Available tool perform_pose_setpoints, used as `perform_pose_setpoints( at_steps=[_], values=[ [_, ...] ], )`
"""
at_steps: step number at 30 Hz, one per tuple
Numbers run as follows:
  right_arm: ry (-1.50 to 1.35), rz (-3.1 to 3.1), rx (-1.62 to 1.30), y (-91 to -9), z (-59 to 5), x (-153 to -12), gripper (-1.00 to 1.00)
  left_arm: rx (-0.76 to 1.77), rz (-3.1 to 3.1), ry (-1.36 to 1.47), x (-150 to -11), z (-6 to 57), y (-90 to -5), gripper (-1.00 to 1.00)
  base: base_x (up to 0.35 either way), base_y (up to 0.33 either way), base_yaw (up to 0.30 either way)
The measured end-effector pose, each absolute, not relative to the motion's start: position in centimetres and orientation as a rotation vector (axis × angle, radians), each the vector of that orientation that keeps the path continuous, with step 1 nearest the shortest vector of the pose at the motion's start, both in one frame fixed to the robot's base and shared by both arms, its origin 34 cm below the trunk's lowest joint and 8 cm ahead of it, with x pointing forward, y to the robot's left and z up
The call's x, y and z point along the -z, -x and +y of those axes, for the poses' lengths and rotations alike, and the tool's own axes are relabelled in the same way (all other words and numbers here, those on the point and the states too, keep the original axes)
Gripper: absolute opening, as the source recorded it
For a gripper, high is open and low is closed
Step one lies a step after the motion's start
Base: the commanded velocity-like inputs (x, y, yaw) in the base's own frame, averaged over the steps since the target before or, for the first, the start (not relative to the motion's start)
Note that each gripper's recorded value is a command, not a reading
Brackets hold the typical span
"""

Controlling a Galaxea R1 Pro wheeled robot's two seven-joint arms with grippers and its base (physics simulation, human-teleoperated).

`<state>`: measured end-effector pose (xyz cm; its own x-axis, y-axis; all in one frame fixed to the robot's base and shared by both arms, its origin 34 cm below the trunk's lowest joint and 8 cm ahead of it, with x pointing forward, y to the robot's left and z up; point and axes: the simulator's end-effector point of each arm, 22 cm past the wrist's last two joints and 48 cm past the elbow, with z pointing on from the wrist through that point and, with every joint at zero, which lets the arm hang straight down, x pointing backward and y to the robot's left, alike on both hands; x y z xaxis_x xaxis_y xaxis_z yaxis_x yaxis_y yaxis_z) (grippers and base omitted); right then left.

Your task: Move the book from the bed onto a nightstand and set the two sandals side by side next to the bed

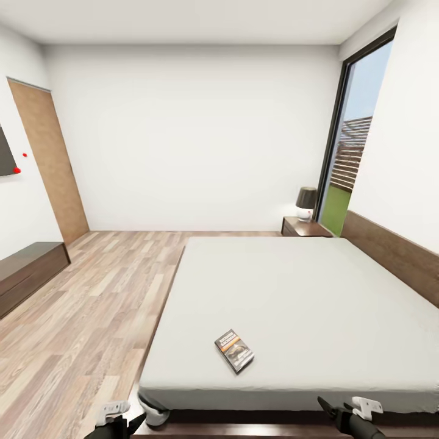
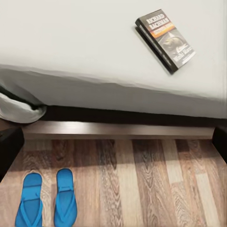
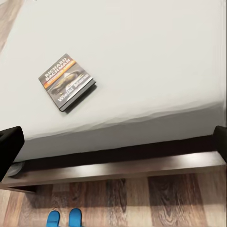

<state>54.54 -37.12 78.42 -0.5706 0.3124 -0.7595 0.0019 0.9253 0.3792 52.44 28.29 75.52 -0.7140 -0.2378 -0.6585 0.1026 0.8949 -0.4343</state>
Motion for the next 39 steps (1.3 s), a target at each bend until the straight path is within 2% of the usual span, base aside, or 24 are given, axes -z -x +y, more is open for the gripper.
perform_pose_setpoints(
  at_steps=[39],
  values=[
    [-0.223, 2.146, -0.421, -54.54, -37.12, -78.42, 1.00, 0.579, 2.296, 0.098, -75.53, 28.30, -52.45, 1.00, 0.000, -0.285, 0.000]
  ],
)
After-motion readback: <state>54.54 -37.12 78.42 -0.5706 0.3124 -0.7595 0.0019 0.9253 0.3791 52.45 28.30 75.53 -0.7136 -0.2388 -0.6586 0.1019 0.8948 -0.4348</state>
